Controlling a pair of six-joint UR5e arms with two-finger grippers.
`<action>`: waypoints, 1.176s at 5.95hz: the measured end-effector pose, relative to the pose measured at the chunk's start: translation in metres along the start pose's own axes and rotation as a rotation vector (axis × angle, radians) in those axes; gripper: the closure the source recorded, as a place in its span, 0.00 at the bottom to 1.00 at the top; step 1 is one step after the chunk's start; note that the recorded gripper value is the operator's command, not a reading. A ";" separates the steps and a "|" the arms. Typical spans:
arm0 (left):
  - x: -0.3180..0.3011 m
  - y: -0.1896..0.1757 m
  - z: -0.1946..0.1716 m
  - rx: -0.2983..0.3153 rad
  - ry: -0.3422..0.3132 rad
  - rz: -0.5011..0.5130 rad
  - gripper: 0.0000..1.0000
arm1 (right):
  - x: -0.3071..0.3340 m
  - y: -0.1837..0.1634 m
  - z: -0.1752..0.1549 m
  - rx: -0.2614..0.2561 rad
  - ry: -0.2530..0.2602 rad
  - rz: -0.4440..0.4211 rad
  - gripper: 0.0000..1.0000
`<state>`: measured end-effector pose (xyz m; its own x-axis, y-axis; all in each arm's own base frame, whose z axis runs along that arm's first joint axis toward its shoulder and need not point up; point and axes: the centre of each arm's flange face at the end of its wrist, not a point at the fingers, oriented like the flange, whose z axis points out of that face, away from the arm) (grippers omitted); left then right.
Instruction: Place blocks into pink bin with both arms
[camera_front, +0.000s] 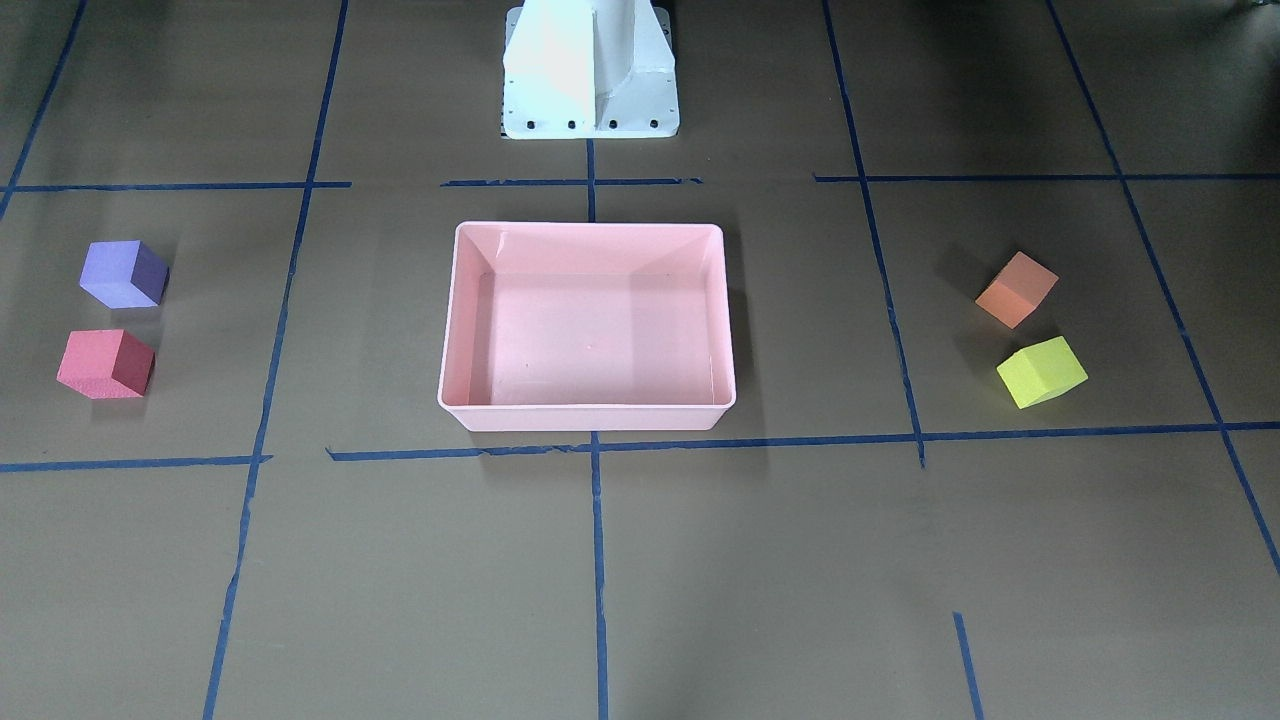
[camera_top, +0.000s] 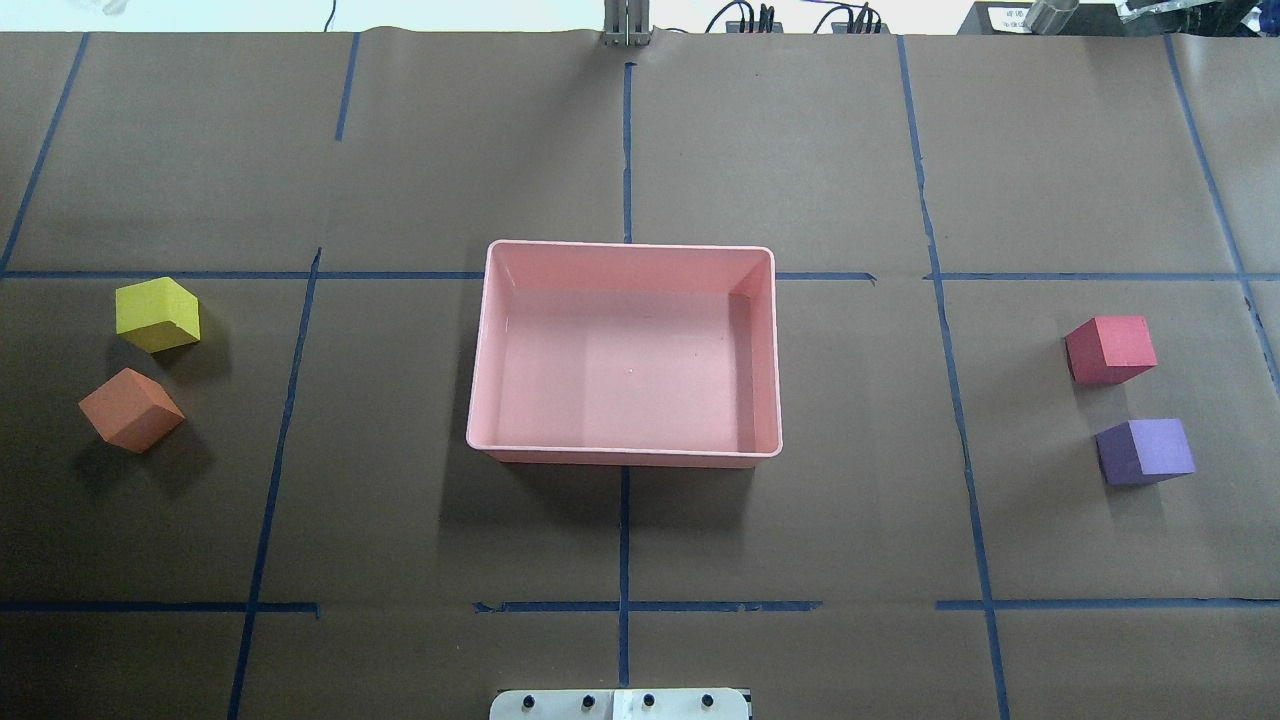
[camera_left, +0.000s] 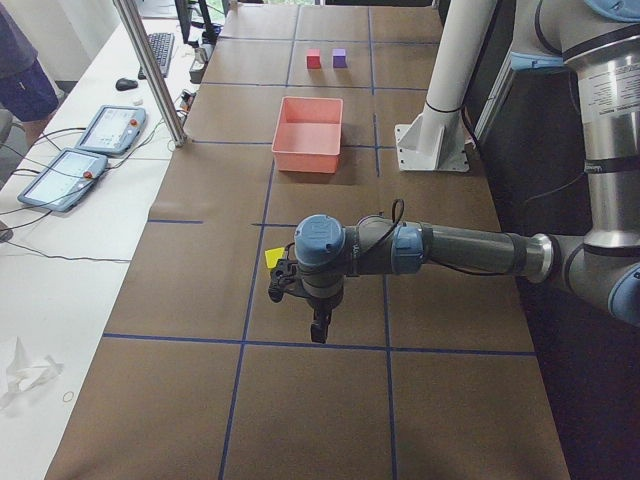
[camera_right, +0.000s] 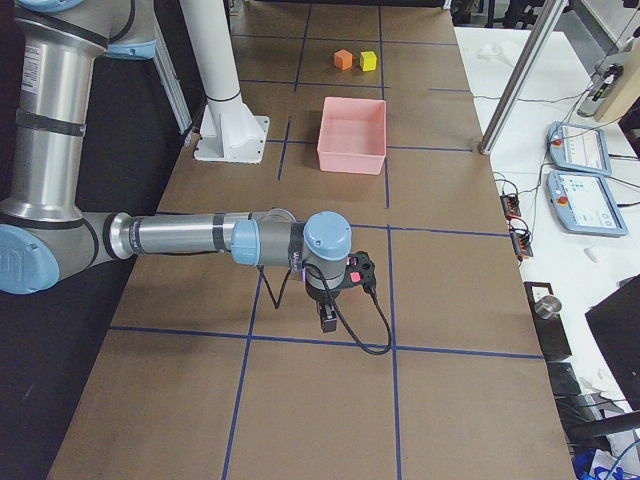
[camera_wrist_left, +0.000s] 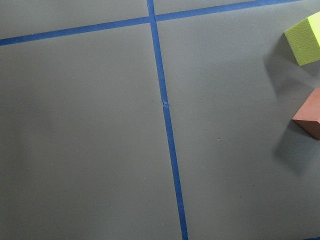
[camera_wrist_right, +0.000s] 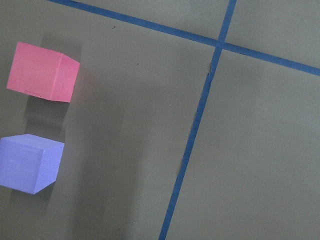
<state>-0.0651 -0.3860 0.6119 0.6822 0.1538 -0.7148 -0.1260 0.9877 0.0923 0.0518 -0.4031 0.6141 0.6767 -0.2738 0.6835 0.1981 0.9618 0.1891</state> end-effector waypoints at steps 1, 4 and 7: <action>0.002 0.000 -0.002 0.003 0.000 0.004 0.00 | -0.004 -0.003 0.002 0.005 0.001 -0.018 0.00; 0.007 -0.002 -0.007 0.014 0.000 0.014 0.00 | -0.064 -0.063 0.016 0.051 -0.011 0.055 0.00; 0.020 0.005 -0.018 0.034 -0.004 0.036 0.00 | -0.122 -0.096 0.056 0.086 -0.035 0.114 0.00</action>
<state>-0.0648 -0.3782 0.5852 0.6806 0.1893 -0.7078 -0.1259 0.9819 0.1415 -0.0897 -0.4614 0.5522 0.6656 -0.1634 0.7282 0.0584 0.9841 0.1675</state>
